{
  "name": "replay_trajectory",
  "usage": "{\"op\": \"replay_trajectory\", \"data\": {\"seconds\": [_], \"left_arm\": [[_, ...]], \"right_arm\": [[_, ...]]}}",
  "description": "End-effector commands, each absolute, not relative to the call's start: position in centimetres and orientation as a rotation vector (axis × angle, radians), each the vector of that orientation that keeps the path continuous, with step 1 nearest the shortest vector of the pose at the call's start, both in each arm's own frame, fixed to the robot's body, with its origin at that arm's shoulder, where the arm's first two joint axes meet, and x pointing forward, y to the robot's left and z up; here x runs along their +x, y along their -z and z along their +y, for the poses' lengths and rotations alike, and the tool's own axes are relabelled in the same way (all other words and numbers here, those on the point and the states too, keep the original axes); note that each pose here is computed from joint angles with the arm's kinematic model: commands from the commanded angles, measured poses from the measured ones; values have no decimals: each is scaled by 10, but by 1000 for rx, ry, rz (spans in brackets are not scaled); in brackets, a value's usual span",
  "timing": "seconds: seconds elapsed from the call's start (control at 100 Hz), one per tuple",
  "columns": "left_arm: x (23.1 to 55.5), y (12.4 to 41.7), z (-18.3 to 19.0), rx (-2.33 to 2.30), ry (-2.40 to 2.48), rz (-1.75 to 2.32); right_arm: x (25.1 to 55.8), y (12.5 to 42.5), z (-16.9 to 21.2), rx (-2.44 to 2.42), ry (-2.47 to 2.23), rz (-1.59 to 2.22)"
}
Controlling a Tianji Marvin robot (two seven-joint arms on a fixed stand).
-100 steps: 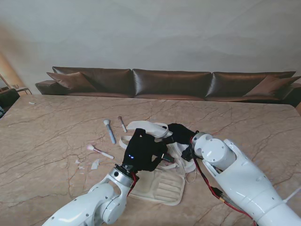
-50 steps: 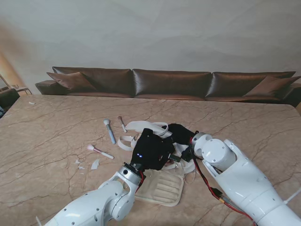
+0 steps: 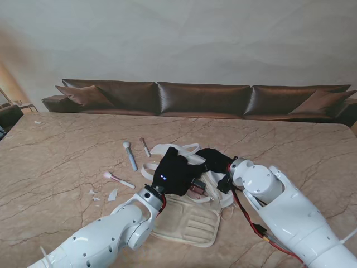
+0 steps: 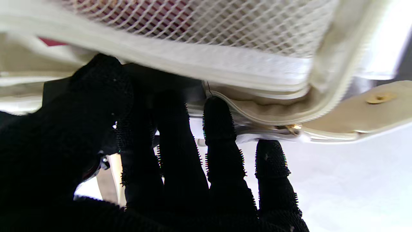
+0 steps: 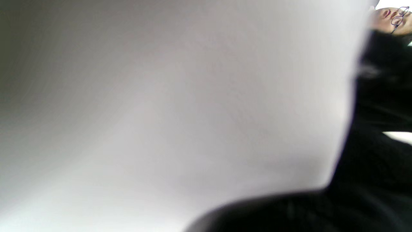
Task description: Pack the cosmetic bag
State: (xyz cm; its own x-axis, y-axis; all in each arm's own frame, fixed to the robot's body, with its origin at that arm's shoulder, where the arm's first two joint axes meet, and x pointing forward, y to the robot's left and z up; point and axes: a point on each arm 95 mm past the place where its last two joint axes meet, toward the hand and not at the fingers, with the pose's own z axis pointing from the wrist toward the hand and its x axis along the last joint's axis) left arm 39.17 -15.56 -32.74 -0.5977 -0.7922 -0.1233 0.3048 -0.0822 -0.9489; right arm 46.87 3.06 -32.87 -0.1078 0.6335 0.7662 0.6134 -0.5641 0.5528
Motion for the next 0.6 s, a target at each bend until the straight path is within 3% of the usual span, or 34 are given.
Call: {"op": "replay_trajectory", "data": {"seconds": [0.0,0.59], "left_arm": [[399,334,-142,-580,1722,1427],[402,334,-124,-584,1643,1509]], "right_arm": [[468,320,36,2062,-1854,1465],[468,319,38,2047,-1859,1464]]}}
